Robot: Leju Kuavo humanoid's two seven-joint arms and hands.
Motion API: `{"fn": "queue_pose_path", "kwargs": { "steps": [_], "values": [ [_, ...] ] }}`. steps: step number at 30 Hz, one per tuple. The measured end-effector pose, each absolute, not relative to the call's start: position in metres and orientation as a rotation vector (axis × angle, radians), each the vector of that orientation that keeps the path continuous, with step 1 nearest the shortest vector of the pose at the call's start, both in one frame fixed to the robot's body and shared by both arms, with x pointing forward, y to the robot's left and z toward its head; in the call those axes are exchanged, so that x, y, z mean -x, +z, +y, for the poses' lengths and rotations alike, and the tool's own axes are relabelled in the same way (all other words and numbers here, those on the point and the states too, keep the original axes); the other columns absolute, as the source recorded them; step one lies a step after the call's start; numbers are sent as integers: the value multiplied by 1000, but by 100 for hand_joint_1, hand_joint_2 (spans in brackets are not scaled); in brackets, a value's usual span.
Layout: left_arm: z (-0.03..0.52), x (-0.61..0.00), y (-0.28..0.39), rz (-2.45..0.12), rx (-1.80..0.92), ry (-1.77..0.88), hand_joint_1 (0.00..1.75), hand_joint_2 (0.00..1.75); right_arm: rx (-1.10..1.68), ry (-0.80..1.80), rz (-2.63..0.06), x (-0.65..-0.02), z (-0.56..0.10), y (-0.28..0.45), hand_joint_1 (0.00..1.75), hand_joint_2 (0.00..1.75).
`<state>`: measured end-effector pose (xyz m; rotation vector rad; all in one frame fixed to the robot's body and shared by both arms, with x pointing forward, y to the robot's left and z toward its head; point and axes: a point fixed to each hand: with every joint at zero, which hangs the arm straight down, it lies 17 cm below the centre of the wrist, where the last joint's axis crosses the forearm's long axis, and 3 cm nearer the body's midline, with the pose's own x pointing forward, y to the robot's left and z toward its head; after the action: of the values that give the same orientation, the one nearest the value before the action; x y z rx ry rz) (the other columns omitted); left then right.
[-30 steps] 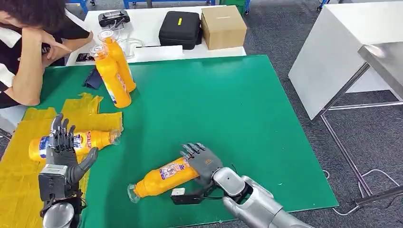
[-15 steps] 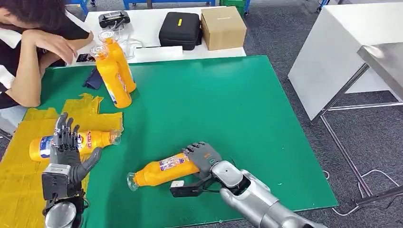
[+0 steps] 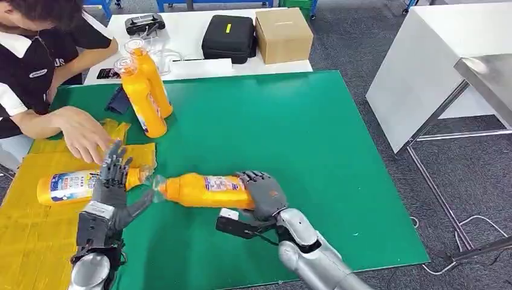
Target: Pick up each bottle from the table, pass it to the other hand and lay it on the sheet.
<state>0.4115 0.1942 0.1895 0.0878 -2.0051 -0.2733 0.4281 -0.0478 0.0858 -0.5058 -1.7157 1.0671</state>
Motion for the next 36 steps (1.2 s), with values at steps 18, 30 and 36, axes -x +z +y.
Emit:
{"fn": "queue_pose_path", "kwargs": {
  "steps": [18,30,36],
  "values": [
    [110,-381,194,-2001,158,-440,0,175,423,548,-1801,-434,-106,130,175,175],
    [59,-374,207,-2015,307,-552,0,175,-136,264,-1795,-425,-63,138,175,175],
    [50,-374,205,-2006,329,-585,0,175,-186,274,-1790,-421,-43,137,175,175]
  ]
}}
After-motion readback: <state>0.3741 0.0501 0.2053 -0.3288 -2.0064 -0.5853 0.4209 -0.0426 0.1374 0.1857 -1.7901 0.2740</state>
